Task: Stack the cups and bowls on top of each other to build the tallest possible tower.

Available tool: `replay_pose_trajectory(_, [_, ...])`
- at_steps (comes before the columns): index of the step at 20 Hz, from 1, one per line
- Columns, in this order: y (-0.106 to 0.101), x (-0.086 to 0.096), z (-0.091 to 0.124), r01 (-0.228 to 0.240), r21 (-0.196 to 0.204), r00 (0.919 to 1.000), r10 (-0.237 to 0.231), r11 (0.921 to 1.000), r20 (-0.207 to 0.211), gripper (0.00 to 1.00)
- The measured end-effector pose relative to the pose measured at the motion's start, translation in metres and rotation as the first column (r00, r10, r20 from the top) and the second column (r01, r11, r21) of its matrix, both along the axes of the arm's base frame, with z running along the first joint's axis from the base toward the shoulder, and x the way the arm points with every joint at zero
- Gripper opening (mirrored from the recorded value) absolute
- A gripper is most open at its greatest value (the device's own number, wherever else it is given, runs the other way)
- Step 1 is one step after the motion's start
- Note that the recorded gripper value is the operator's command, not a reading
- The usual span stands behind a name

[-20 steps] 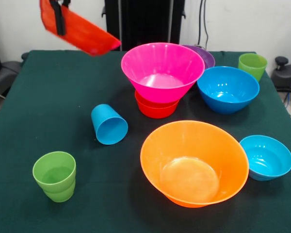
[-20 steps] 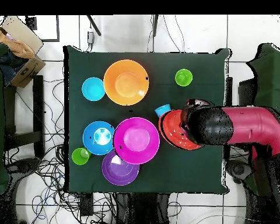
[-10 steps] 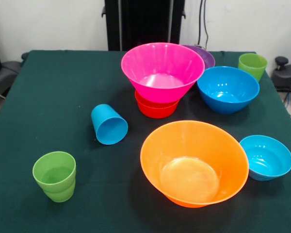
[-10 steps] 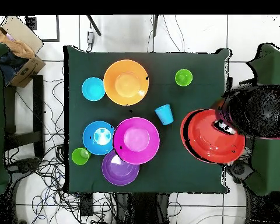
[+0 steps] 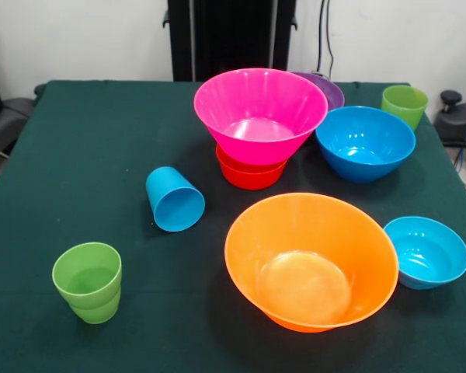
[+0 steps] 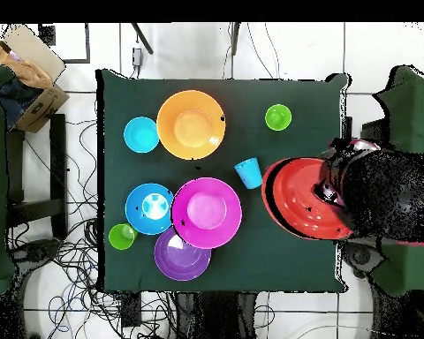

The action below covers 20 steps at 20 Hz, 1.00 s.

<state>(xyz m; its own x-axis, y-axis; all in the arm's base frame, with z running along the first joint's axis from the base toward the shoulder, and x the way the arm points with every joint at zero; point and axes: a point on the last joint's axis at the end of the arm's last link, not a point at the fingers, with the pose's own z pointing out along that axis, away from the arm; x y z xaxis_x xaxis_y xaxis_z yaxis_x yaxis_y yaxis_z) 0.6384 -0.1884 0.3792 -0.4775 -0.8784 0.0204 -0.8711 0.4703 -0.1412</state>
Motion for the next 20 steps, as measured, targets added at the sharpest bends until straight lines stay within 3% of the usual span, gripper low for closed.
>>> replay_pose_trajectory(3, [0.018, 0.001, -0.01, -0.029, -0.003, 0.9995, 0.029, 0.9996, 0.014, 0.0])
replay_pose_trajectory(5, [0.047, 0.002, -0.022, -0.069, -0.003, 0.9975, 0.069, 0.9976, 0.015, 0.0])
replay_pose_trajectory(11, [0.099, -0.004, -0.036, -0.14, 0.002, 0.9901, 0.14, 0.9902, -0.017, 0.0])
replay_pose_trajectory(15, [0.116, -0.011, -0.04, -0.149, 0.003, 0.9882, 0.149, 0.9888, -0.035, 0.0])
replay_pose_trajectory(20, [0.13, -0.026, -0.045, -0.117, 0.002, 0.9916, 0.117, 0.9932, -0.056, 0.0])
